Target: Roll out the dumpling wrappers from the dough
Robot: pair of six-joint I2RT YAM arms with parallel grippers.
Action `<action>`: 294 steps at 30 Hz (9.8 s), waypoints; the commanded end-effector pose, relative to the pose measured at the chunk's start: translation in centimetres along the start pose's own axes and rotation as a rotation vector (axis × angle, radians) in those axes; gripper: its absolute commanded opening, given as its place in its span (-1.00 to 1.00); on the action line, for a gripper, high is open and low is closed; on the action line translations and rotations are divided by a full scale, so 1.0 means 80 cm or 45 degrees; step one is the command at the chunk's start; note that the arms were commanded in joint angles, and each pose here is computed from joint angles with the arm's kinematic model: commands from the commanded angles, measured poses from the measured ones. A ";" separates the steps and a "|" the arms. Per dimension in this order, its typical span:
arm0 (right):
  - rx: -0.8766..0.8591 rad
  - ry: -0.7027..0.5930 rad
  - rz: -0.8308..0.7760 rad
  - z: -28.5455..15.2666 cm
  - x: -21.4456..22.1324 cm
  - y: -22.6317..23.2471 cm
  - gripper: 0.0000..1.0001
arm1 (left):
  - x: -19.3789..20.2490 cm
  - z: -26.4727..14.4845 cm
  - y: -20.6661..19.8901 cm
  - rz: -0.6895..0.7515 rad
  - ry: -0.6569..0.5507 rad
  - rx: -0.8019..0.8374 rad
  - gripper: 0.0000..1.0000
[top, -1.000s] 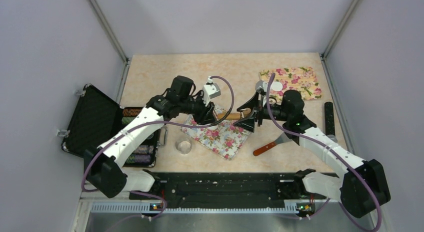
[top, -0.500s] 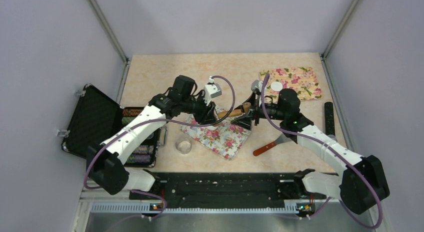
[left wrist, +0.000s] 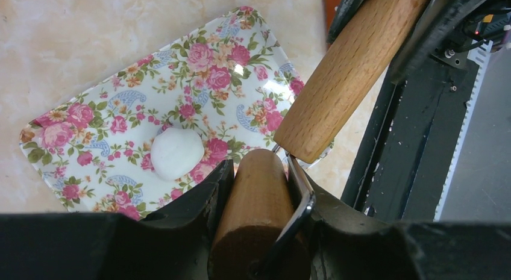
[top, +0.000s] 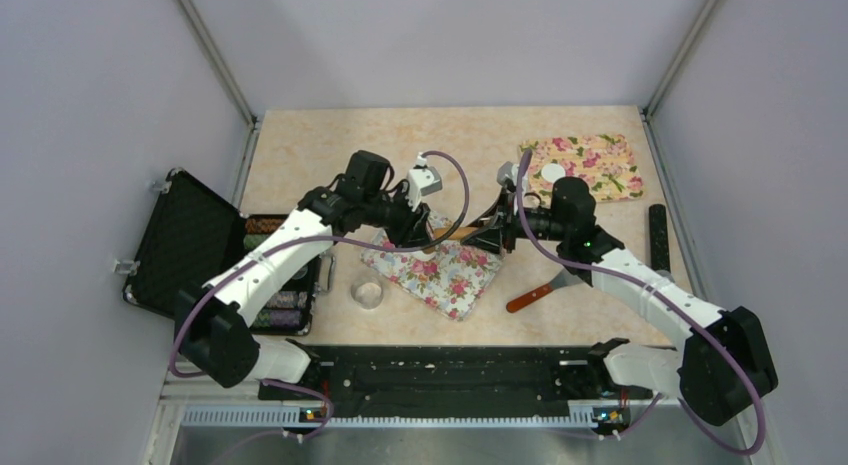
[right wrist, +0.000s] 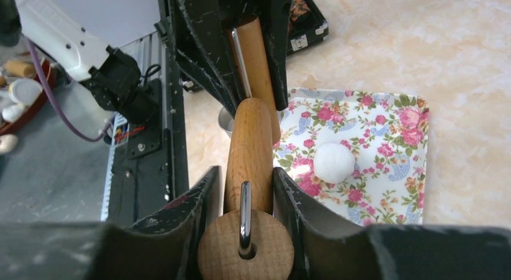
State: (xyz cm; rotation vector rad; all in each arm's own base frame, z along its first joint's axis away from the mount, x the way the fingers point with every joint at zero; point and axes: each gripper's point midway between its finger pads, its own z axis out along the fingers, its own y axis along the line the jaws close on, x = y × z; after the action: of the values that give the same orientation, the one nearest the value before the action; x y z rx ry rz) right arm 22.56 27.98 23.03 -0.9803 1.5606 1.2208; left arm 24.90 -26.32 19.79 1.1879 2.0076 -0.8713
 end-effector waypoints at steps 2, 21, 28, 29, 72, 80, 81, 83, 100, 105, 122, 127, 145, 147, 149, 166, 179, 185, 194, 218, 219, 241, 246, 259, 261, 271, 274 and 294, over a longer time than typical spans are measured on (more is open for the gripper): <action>-0.087 -0.078 -0.116 0.006 -0.038 0.022 -0.82 | -0.048 -0.006 -0.009 0.078 -0.134 0.045 -1.00; 0.246 -0.112 -0.255 -0.031 -0.055 -0.021 -1.00 | -0.071 -0.052 0.006 0.127 -0.221 -0.117 0.96; 0.459 -0.052 -0.386 -0.057 -0.053 -0.061 -1.00 | -0.050 -0.080 0.063 0.210 -0.151 -0.449 0.98; 0.487 -0.040 -0.413 -0.061 -0.052 -0.065 -1.00 | -0.043 -0.083 0.076 0.221 -0.126 -0.517 0.98; 0.739 -0.104 -0.612 -0.154 -0.093 -0.083 -1.00 | 0.157 0.087 0.282 -0.336 0.723 -0.711 -1.00; 0.800 -0.060 -0.608 -0.157 -0.081 -0.104 -1.00 | 0.171 0.087 0.283 -0.560 0.709 -0.827 -1.00; 0.802 -0.055 -0.606 -0.157 -0.079 -0.106 -1.00 | 0.173 0.083 0.284 -0.611 0.695 -0.859 -1.00; 0.805 -0.045 -0.601 -0.157 -0.077 -0.109 -1.00 | 0.177 0.077 0.286 -0.727 0.662 -0.901 -1.00; 0.809 -0.050 -0.605 -0.157 -0.075 -0.109 -1.00 | 0.138 0.066 0.235 -1.100 0.331 -0.679 -0.59; 0.808 -0.049 -0.609 -0.157 -0.075 -0.109 -1.00 | 0.123 0.046 0.253 -1.047 0.301 -0.729 0.40; 0.757 -0.011 -0.641 -0.148 -0.066 -0.104 -1.00 | 0.015 0.066 0.302 0.046 0.331 -0.216 0.91; 0.750 -0.008 -0.645 -0.147 -0.066 -0.103 -1.00 | 0.042 0.078 0.296 0.159 0.435 -0.135 0.87; 0.734 0.000 -0.637 -0.143 -0.064 -0.102 -1.00 | 0.113 0.131 0.290 0.095 0.652 -0.120 0.01; 0.724 0.003 -0.638 -0.140 -0.063 -0.101 -1.00 | 0.116 0.132 0.290 0.043 0.656 -0.148 -0.31; 0.709 0.017 -0.642 -0.136 -0.060 -0.101 -1.00 | 0.119 0.131 0.292 -0.008 0.654 -0.198 -0.63; 0.671 0.496 -0.906 -0.075 -0.058 -0.116 -1.00 | 0.137 0.093 0.248 -0.173 0.638 -0.300 -1.00; 0.619 0.709 -1.024 -0.041 0.007 -0.123 -1.00 | 0.135 0.061 0.246 -0.138 0.613 -0.435 -0.13; 0.617 0.826 -1.162 -0.021 0.020 -0.120 -1.00 | 0.101 0.083 0.243 -0.198 0.510 -0.360 0.08; 0.536 0.975 -1.284 0.012 0.055 -0.113 -1.00 | 0.116 0.111 0.239 -0.262 0.522 -0.316 0.00; 0.210 1.283 -1.258 0.006 0.151 -0.079 -1.00 | 0.137 0.125 0.235 -0.346 0.595 -0.362 -1.00; 0.209 1.286 -1.250 0.006 0.154 -0.079 -1.00 | 0.137 0.125 0.235 -0.348 0.597 -0.360 -1.00; 0.111 1.395 -1.180 -0.004 0.209 -0.072 -1.00 | 0.137 0.123 0.238 -0.357 0.594 -0.396 -1.00; 0.102 1.410 -1.164 -0.004 0.217 -0.071 -1.00 | 0.137 0.122 0.239 -0.357 0.591 -0.394 -1.00; 0.055 1.412 -1.119 -0.014 0.224 -0.051 -1.00 | 0.137 0.122 0.238 -0.359 0.589 -0.391 -1.00; 0.045 1.413 -1.107 -0.016 0.225 -0.047 -1.00 | 0.137 0.122 0.238 -0.360 0.590 -0.392 -1.00; 0.011 1.390 -1.066 -0.022 0.225 -0.034 -1.00 | 0.137 0.122 0.238 -0.360 0.589 -0.390 -1.00; 0.024 1.374 -1.059 -0.020 0.224 -0.034 -1.00 | 0.138 0.122 0.238 -0.363 0.592 -0.387 -1.00; 0.200 1.258 -1.246 -0.009 0.137 -0.047 -1.00 | 0.139 0.123 0.237 -0.366 0.598 -0.380 -1.00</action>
State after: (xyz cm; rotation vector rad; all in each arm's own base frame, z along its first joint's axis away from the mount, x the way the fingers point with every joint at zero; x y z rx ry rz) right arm 24.98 26.14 10.86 -1.9661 1.4484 -0.1905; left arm 39.70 -21.54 2.58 1.0316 2.5898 -0.4390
